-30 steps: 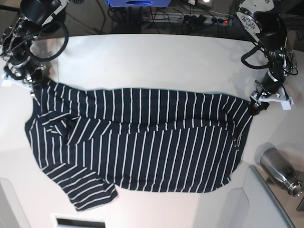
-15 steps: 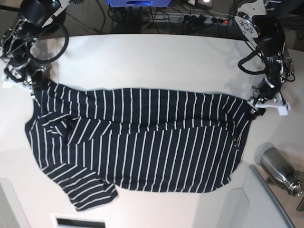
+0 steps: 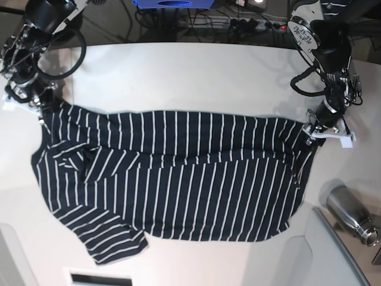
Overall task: Layout the t-shirt on the table in an organized manner, then fold the t-shirt properly
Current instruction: 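Lift the shirt by the collar edge with both grippers and lay it flat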
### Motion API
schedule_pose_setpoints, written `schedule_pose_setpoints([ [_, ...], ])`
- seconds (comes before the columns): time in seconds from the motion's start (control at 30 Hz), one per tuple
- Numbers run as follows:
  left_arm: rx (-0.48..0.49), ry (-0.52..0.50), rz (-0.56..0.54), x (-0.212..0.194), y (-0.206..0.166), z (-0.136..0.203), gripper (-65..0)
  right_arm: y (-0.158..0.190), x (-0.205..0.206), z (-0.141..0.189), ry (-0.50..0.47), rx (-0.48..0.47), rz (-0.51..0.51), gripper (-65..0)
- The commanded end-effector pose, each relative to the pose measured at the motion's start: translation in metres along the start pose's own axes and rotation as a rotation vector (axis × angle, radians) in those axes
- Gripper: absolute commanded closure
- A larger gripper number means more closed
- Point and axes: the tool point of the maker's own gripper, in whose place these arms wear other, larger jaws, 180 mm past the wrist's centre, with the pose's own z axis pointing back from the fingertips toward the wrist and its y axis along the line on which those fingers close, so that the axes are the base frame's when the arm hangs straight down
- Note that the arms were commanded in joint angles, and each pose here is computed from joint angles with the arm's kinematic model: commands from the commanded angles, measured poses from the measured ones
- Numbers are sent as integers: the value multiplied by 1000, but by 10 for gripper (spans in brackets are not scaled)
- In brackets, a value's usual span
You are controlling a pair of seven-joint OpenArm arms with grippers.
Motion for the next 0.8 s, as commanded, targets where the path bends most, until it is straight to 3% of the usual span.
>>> schedule_pose_setpoints([
  [0.0,-2,-8,-17,10,-2,0,-196,7,9,1,-18,14,12,-3],
  [0.1,-6,-6,-16,8,-4,-1,-26,7,9,1,-16,15,14,-3],
  [0.13,-6,-6,-16,8,-4,-1,0,7,9,1,-16,13,16,-3],
  [0.27,-9,1,-38,10,-6,-1,0,11,19,6,-25,17,42,-3],
  [0.33,-12,8,-112,22,-10,0,0,20,27,12,-24,33,72,-3],
  [0.5,-21,-9,-225,50,-24,7,0,62,74,34,-131,96,172,-3],
  [0.63,-17,13,-297,66,-34,16,0,86,94,43,-106,124,226,-3],
  [0.77,1,46,-341,62,-31,26,0,86,91,43,-65,120,228,-3],
])
